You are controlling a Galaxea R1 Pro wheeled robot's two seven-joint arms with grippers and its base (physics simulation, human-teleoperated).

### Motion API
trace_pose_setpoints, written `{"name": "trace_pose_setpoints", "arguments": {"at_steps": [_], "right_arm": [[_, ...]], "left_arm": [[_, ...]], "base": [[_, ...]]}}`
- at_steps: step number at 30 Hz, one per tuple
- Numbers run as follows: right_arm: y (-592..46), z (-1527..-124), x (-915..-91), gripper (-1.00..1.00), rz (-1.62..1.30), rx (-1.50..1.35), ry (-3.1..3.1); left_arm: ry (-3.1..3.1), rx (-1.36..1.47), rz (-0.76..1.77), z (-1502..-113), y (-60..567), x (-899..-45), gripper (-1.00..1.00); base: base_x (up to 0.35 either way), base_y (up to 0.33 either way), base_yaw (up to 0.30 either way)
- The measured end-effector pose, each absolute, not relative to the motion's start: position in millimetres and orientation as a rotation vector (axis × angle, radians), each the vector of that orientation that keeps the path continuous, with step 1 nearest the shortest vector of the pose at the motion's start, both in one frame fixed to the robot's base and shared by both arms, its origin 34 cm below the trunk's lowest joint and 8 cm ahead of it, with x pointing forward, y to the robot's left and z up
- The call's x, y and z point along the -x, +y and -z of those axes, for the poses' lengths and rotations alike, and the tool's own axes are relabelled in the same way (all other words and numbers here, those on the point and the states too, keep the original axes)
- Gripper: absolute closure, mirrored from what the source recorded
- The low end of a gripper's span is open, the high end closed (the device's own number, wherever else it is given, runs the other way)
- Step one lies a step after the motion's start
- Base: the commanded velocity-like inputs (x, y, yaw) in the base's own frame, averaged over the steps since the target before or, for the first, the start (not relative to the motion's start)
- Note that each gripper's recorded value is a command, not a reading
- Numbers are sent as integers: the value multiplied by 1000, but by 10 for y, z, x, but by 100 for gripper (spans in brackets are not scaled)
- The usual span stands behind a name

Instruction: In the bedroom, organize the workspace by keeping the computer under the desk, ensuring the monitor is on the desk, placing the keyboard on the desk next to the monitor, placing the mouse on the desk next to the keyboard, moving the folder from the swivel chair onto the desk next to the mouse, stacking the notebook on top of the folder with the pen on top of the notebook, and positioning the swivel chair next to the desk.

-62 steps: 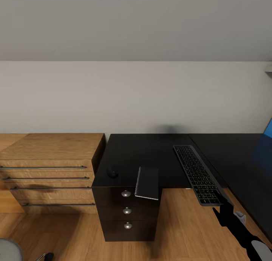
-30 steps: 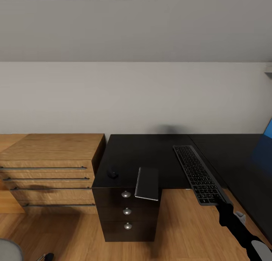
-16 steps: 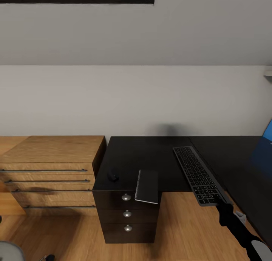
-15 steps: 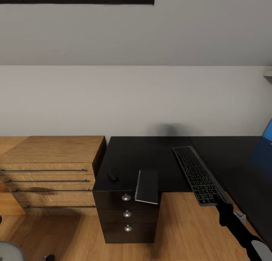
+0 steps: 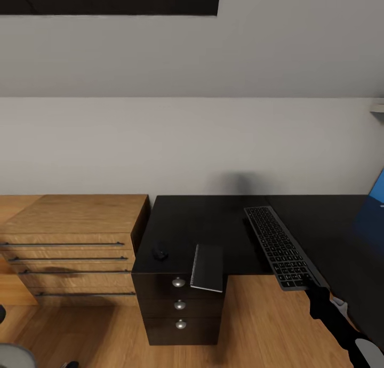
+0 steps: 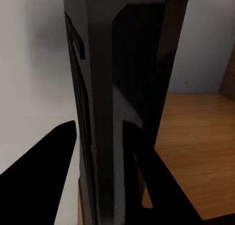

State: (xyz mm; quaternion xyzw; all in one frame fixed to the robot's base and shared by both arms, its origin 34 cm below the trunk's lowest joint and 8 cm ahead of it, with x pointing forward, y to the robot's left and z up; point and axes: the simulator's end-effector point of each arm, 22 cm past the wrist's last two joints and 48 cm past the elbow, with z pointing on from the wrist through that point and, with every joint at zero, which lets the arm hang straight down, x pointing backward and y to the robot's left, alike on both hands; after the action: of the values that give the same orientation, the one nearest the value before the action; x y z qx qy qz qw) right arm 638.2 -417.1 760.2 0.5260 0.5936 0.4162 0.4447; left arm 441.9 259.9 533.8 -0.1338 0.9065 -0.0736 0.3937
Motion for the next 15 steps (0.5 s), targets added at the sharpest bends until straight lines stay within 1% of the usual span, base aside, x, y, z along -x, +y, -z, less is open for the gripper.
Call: {"name": "trace_pose_setpoints", "arguments": {"at_steps": [15], "right_arm": [[-4165, -7782, -6447, 100, -1041, -1264, 1465]], "left_arm": [[2300, 338, 192, -5356, 2582, -4420, -100]], "base": [[0, 0, 0]]}}
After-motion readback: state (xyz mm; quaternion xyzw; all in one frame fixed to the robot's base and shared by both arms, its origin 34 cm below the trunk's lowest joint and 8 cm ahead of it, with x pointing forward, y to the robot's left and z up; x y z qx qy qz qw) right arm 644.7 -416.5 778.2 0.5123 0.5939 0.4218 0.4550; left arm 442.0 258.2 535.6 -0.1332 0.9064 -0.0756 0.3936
